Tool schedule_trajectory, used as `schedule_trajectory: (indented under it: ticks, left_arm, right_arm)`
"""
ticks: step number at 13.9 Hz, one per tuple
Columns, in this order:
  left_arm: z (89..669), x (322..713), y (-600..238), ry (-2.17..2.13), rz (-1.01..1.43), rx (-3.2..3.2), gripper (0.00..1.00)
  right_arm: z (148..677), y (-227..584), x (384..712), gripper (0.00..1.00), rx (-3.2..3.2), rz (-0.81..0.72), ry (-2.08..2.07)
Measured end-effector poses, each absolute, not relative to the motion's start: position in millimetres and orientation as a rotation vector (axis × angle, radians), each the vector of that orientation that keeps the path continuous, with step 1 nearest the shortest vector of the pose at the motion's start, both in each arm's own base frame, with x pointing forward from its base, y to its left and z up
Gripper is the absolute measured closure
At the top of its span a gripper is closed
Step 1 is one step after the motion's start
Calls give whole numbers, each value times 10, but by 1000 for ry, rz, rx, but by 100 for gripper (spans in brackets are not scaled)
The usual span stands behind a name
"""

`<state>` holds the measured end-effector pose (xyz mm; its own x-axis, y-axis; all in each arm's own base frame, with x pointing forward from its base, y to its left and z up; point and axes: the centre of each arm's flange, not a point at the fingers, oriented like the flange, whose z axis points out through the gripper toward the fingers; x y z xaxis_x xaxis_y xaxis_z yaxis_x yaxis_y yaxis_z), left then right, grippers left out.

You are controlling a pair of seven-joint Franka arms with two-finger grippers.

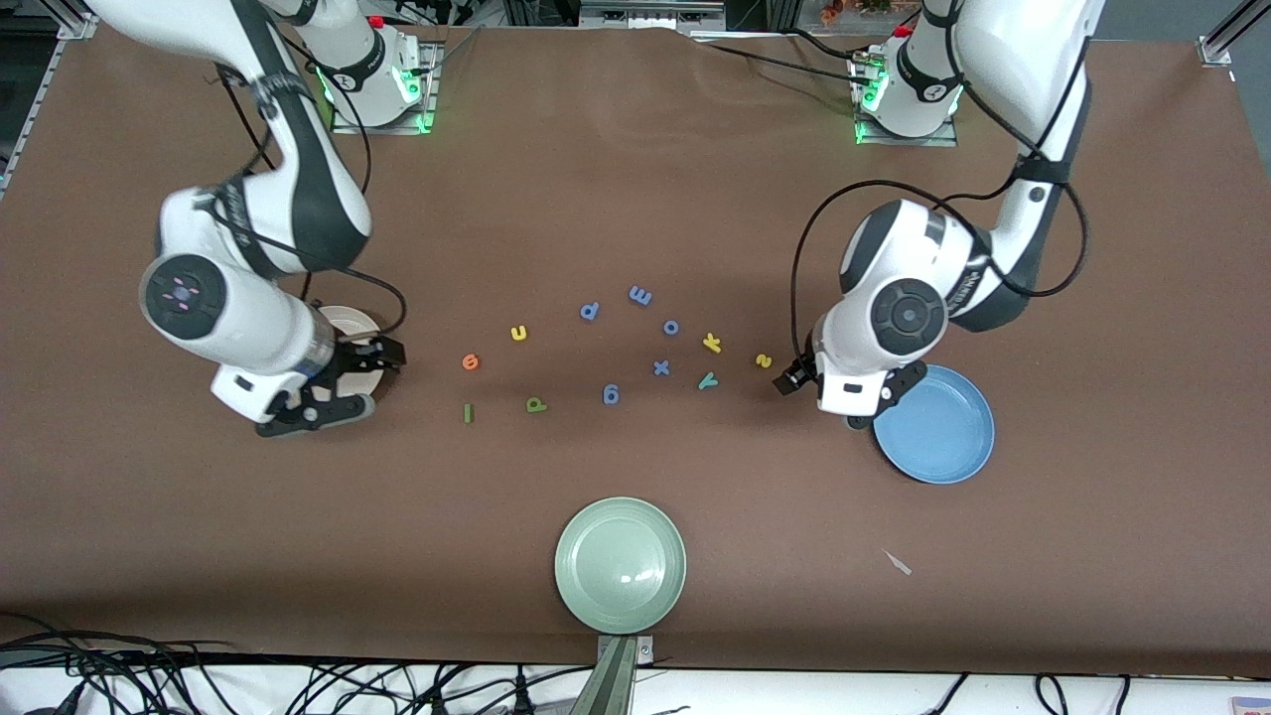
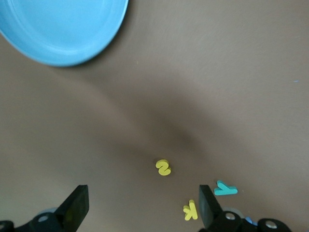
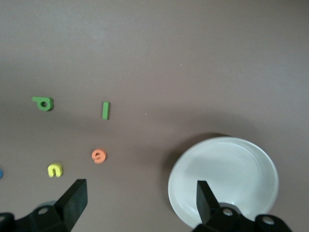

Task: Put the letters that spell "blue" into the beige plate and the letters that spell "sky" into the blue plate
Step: 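Reach the right gripper to green l while the left gripper reaches yellow 2, then close the right gripper on green l while the left gripper grasps yellow 2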

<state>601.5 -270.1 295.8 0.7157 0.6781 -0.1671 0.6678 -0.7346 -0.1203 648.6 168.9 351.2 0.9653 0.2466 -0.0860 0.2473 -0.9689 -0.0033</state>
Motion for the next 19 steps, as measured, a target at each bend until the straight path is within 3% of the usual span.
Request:
schedule_trajectory:
  ticks: [6,16,19]
  left_arm:
    - [2155,5485,-2995,-1348,183,-2826,0]
    - [1877,5368,-2973,-1417,187,-2772,0]
    - [1817,5399,-2987,-1432,175,-2777,3]
  right_arm:
    - [2690,2382,6406,0,3121,-100,161]
    - [1891,2417,6365,1,3131,-43,63]
    - [1797,2419,6359,10,3132,-40,59]
